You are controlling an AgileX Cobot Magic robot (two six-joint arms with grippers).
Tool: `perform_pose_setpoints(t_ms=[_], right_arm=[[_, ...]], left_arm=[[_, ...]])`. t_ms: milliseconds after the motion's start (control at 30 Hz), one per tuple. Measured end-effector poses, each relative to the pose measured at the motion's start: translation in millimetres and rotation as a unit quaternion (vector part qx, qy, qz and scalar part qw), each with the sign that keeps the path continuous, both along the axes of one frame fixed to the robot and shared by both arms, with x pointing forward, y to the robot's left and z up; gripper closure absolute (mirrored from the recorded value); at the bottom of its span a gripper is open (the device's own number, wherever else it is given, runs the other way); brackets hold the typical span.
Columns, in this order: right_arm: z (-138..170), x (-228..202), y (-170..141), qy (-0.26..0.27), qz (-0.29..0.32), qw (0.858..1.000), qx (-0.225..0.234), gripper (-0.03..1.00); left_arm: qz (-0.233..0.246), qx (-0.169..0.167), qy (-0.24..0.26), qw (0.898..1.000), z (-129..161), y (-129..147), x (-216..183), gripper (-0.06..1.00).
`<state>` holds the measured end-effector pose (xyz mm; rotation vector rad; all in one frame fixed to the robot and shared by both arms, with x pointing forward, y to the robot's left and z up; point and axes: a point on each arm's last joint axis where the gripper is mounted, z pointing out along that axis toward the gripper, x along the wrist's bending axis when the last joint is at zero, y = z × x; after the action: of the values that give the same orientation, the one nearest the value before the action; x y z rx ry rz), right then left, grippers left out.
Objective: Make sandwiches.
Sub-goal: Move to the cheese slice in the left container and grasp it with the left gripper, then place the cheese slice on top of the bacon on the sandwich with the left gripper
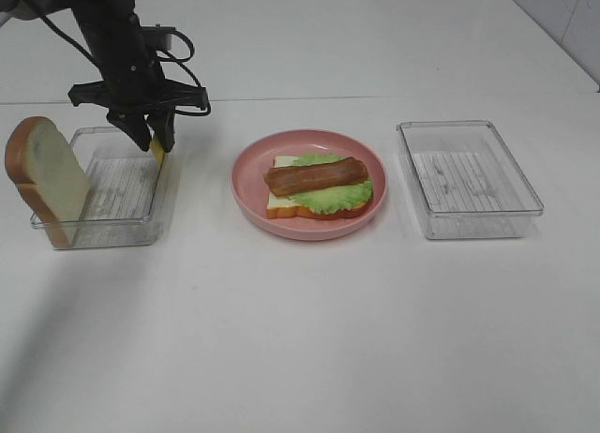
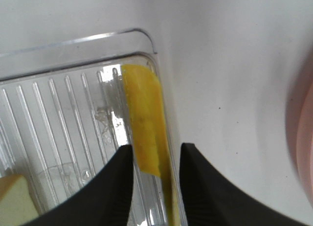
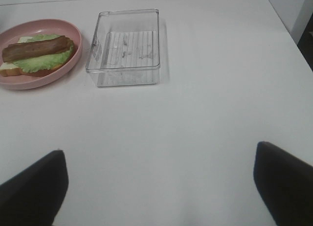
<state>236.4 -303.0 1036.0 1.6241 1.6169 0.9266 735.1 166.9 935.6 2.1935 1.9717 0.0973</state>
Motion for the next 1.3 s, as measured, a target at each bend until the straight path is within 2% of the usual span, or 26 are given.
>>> perform_pose_setpoints(t_ms=[367,400,433,467,500,567,967,1167,1300], right_arm=[[0,0,0,0.0,0.0,1.0,0.0,0.01],[0,0,0,0.0,0.0,1.0,0.0,0.01],[0,0,0,0.0,0.0,1.0,0.0,0.01],[0,0,0,0.0,0.0,1.0,0.0,0.01],[0,0,0,0.0,0.0,1.0,0.0,0.01],[0,0,0,0.0,0.0,1.0,0.0,0.01],[0,0,0,0.0,0.0,1.0,0.0,0.01],[0,0,0,0.0,0.0,1.0,0.0,0.01],[0,0,0,0.0,0.0,1.0,0.0,0.01]], left_arm=[[0.001,-0.007,0.002,1.0,0,-1,0,0.66],[0.001,-0.007,0.002,1.0,0,-1,0,0.73],[0.001,-0.007,0.002,1.0,0,-1,0,0.73],[0.001,-0.007,0.002,1.0,0,-1,0,0.83],[0.001,-0.007,0.002,1.0,0,-1,0,0.83],[0.001,-0.007,0.002,1.0,0,-1,0,0.93],[0.001,-0.01,-0.007,1.0,6,-2,2,0.94],[0.003,-0.019,-0.055,0.998,34,-3,9,0.94],[0.007,-0.023,-0.067,0.997,47,-3,8,0.94]])
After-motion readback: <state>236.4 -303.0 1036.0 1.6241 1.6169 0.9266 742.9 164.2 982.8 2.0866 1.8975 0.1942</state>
